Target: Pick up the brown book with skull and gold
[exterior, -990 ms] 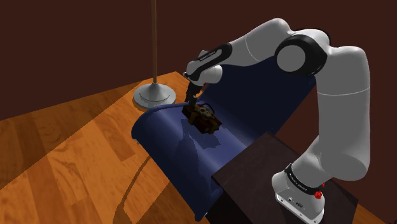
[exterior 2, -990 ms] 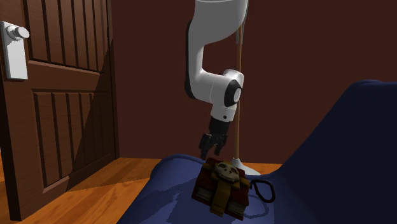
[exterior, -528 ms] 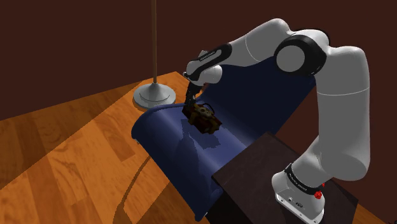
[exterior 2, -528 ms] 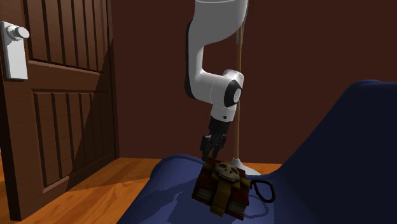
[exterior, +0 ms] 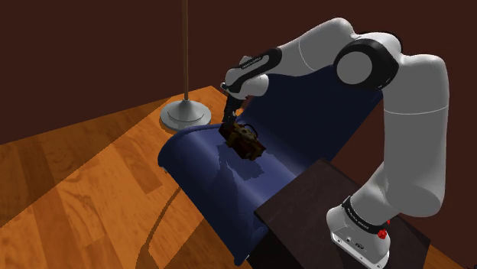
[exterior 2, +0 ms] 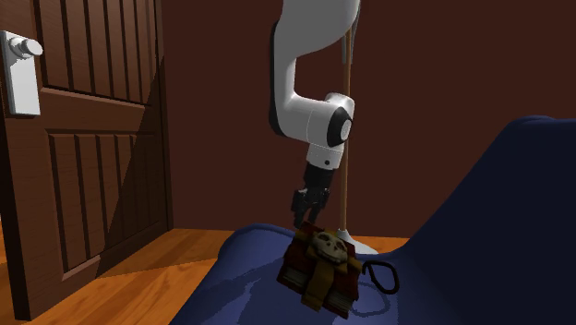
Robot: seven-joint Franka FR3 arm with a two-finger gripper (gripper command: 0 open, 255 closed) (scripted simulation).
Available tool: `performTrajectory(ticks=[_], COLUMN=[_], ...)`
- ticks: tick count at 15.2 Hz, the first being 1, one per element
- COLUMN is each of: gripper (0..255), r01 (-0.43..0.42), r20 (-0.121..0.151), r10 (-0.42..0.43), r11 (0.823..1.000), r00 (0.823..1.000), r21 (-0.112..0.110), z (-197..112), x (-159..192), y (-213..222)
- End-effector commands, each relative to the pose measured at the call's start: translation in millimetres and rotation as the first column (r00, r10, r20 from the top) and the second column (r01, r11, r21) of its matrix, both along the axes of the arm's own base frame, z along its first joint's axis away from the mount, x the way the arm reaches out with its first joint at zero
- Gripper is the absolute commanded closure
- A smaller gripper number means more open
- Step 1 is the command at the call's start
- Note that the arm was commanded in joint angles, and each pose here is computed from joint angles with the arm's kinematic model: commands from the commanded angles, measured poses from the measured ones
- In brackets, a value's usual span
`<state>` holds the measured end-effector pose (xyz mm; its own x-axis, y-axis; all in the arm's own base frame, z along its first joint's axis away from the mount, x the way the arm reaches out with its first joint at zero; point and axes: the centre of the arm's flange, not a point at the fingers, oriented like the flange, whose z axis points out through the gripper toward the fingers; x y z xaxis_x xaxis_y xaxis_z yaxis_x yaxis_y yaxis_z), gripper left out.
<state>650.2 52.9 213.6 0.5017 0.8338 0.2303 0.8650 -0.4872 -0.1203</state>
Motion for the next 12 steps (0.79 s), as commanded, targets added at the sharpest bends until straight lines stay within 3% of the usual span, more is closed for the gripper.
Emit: performTrajectory(ticks=[1, 12], gripper=[255, 255], r01=[0.000, 0.000], r20=[0.002, 0.002], r10=[0.000, 0.000], r11=[1.000, 1.000], r00=[1.000, 1.000], r21=[0.001, 0.001], z=[12.0, 60.3], x=[-1.2, -1.2], y=[1.3, 1.3])
